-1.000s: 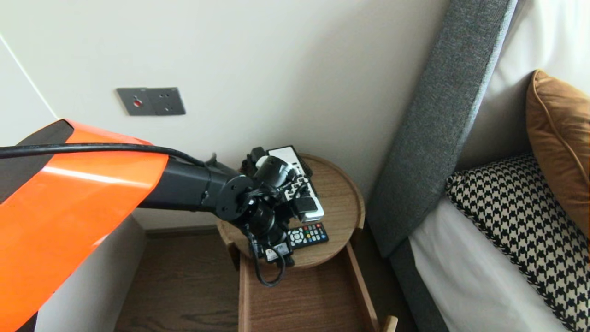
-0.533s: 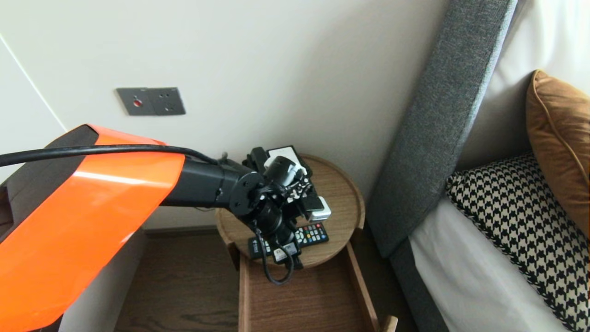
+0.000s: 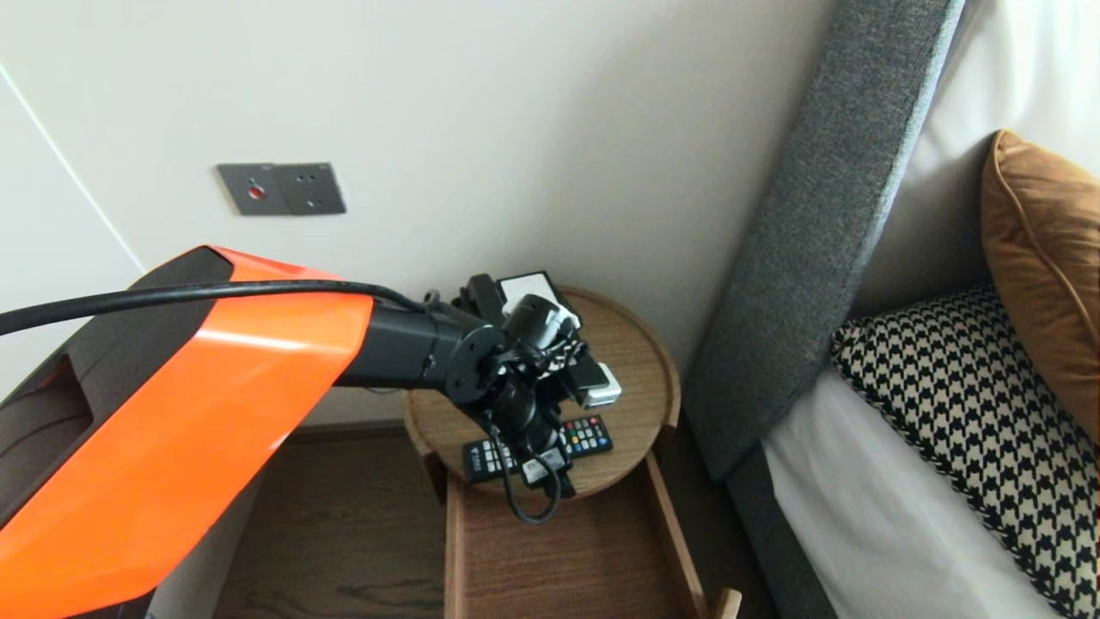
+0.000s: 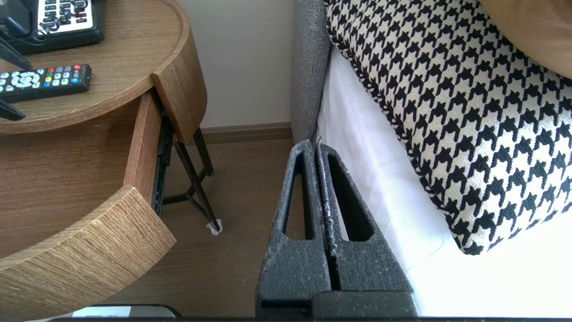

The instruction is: Put the remote controls on the table in the drawer one by one

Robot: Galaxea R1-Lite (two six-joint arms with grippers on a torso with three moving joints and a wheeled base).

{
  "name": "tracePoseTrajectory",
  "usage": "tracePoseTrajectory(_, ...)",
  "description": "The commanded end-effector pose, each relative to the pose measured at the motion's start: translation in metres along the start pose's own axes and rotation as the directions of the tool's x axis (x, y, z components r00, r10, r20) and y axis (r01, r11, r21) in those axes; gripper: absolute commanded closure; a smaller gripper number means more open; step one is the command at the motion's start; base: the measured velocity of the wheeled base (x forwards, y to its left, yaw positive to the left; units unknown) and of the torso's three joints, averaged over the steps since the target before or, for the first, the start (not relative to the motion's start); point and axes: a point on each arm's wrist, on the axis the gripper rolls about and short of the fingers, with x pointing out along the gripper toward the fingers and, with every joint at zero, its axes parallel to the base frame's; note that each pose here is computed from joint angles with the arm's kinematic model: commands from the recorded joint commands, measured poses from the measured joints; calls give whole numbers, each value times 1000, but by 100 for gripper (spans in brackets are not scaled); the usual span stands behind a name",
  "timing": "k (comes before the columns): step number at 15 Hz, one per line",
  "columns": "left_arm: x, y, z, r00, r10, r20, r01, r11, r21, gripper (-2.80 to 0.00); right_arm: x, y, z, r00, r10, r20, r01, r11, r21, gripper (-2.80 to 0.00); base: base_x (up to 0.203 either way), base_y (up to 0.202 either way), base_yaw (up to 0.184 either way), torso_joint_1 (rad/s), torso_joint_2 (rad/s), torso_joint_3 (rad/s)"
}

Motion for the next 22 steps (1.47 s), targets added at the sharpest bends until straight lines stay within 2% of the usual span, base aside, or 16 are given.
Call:
tracePoseTrajectory(1,6,0,-1,1000,-7,-10,7,1000,2,-280,0,0,0,1000,0,1,0,1000,0,0,0,0,0,0,0,0)
tracePoseTrajectory(22,8,7,1,1000,11,4,-11,1000,-7,-280,0,0,0,1000,0,1,0,1000,0,0,0,0,0,0,0,0)
